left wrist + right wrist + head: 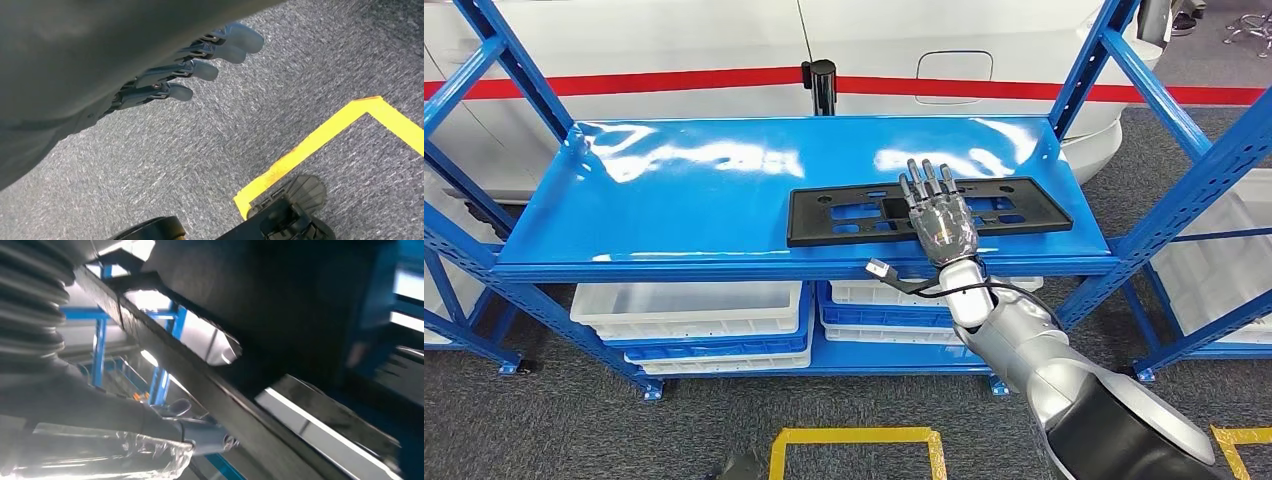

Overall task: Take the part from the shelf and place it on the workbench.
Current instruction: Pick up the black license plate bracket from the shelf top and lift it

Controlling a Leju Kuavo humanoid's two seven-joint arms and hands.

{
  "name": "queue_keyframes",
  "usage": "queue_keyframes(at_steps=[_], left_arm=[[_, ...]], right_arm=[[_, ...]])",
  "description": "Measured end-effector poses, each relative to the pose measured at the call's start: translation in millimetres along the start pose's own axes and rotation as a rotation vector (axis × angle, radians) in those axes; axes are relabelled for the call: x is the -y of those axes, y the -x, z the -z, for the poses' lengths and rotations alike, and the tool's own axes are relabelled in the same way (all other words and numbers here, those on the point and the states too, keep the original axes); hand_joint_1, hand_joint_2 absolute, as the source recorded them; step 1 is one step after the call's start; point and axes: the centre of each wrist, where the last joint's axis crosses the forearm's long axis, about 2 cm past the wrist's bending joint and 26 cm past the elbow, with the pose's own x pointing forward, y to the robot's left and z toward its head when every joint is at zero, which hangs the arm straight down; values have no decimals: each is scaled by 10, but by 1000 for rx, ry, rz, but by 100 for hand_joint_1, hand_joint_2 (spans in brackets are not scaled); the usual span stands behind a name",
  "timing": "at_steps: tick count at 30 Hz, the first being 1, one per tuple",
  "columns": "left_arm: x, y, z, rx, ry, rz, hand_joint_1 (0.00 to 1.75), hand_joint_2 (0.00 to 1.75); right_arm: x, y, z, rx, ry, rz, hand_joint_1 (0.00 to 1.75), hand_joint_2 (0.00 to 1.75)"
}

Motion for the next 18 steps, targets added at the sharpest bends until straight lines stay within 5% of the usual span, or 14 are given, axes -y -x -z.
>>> queue_keyframes(at_steps=[4, 5, 12, 16, 18], left_arm=[[15, 0, -4, 0, 2, 1, 0, 0], [19, 2, -6, 0, 3, 2, 0, 0], [26, 10, -8, 35, 10, -37, 0, 0], [35, 24, -12, 45, 6, -42, 0, 175], [43, 35, -16, 50, 5, -42, 0, 175]], right_arm=[[-16, -11, -18, 30, -9, -10, 164, 175], [-20, -14, -26, 36, -14, -5, 175, 175], [7, -62, -61, 64, -36, 111, 175, 175], [36, -96, -78, 48, -36, 176, 175, 175], [63, -131, -93, 53, -32, 225, 175, 175]])
